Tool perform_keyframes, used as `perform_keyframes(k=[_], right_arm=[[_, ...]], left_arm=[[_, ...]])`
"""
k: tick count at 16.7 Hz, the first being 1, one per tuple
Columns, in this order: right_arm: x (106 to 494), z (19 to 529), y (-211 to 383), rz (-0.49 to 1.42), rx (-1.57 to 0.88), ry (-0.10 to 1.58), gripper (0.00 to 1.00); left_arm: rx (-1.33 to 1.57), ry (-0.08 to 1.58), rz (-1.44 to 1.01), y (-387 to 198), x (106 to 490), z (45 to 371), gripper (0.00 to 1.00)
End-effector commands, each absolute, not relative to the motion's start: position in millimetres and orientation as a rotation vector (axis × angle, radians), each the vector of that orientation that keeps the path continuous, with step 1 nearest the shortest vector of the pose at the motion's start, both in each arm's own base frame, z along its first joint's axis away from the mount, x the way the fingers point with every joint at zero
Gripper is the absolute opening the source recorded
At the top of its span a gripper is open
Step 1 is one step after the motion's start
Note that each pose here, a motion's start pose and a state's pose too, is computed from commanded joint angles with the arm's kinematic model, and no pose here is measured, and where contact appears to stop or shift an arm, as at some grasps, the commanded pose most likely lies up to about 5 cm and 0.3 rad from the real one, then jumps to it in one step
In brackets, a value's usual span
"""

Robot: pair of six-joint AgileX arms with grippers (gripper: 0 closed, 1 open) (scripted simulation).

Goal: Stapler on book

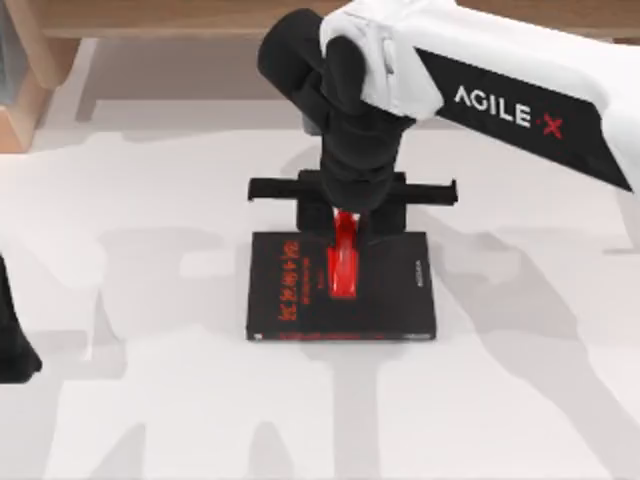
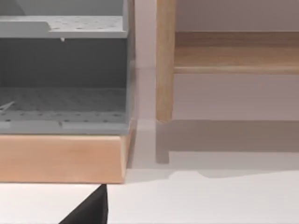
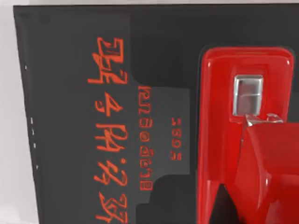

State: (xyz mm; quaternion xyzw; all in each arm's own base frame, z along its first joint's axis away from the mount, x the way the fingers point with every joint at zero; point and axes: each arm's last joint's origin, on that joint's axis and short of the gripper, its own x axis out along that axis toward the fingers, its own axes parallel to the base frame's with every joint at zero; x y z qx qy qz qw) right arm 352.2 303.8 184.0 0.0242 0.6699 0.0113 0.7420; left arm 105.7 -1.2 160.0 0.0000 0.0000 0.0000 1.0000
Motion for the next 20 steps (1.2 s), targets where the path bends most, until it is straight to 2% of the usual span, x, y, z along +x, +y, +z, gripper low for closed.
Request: perform_keyframes(k=[8,20], right_arm=[[353.1,157.8,306.3,0.027,0.048,1.469,0.0],[353.1,157.8,306.3,0.027,0.048,1.469,0.9]], left_arm=[[0.0,0.0,0.0,-1.2,105.7,160.0,1.0],[0.0,0.0,0.0,-1.2,105.7,160.0,1.0]])
